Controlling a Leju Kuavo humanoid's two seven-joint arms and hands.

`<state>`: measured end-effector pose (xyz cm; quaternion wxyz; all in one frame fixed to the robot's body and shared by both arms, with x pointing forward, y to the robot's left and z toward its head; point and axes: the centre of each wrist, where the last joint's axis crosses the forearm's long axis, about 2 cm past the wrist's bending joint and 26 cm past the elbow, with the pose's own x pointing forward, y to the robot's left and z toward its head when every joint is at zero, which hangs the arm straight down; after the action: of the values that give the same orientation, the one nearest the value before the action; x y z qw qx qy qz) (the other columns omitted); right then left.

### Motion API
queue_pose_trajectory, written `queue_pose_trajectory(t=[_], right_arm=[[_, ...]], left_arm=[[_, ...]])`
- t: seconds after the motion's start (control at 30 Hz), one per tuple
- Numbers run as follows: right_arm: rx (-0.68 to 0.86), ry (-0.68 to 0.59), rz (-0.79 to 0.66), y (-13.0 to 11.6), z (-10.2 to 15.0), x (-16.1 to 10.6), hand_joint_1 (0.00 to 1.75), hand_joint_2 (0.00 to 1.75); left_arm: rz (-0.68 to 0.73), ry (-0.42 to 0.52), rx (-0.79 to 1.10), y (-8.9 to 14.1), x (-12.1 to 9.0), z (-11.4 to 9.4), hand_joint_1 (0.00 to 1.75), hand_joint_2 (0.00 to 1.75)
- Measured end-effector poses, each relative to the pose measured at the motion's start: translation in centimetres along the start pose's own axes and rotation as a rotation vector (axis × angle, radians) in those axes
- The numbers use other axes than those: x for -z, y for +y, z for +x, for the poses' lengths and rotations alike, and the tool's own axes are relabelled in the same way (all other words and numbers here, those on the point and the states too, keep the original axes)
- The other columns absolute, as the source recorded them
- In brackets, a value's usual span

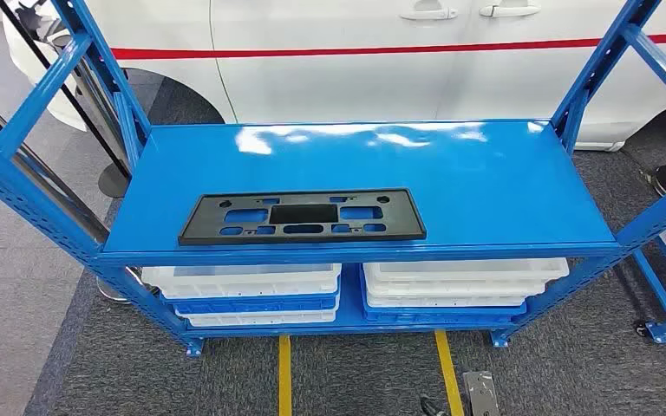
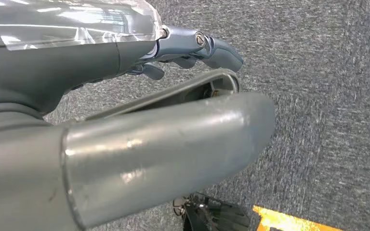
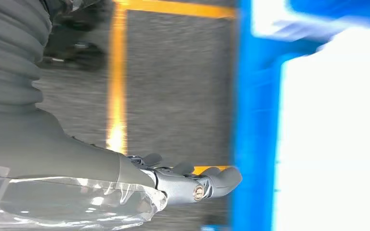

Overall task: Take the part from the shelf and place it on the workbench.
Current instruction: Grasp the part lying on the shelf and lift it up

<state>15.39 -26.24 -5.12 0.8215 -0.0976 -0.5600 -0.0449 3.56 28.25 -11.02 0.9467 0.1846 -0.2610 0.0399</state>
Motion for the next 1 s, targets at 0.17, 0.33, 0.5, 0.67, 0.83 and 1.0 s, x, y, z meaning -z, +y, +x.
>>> queue_pose_trajectory(t=[0.17, 0.33, 0.5, 0.67, 0.83, 1.0], right_arm=[[-0.001, -0.147, 0.029, 0.6, 2.1, 0.3, 0.0, 1.75], [-0.003, -0.331, 0.055, 1.2, 4.9, 0.1, 0.0, 0.44], [0.016, -0.516, 0.098, 2.2, 8.2, -0.7, 0.0, 0.0], [0.063, -0.694, 0.14, 3.2, 11.7, -2.1, 0.0, 0.0], [0.107, -0.844, 0.178, 3.6, 14.7, -3.8, 0.0, 0.0], [0.13, -0.936, 0.24, 4.1, 16.4, -5.2, 0.0, 0.0]], left_arm=[[-0.016, 0.002, 0.01, -0.2, -0.1, -0.1, 0.0, 0.0], [-0.042, 0.004, 0.03, -0.4, -0.3, -0.3, 0.0, 0.0], [-0.076, -0.018, 0.058, -0.7, -0.4, -0.3, 0.0, 0.0], [-0.116, -0.057, 0.084, -1.2, -0.6, -0.3, 0.0, 0.0], [-0.163, -0.096, 0.105, -2.0, -1.0, -0.3, 0.0, 0.0], [-0.203, -0.109, 0.134, -2.4, -1.2, -0.5, 0.0, 0.0]])
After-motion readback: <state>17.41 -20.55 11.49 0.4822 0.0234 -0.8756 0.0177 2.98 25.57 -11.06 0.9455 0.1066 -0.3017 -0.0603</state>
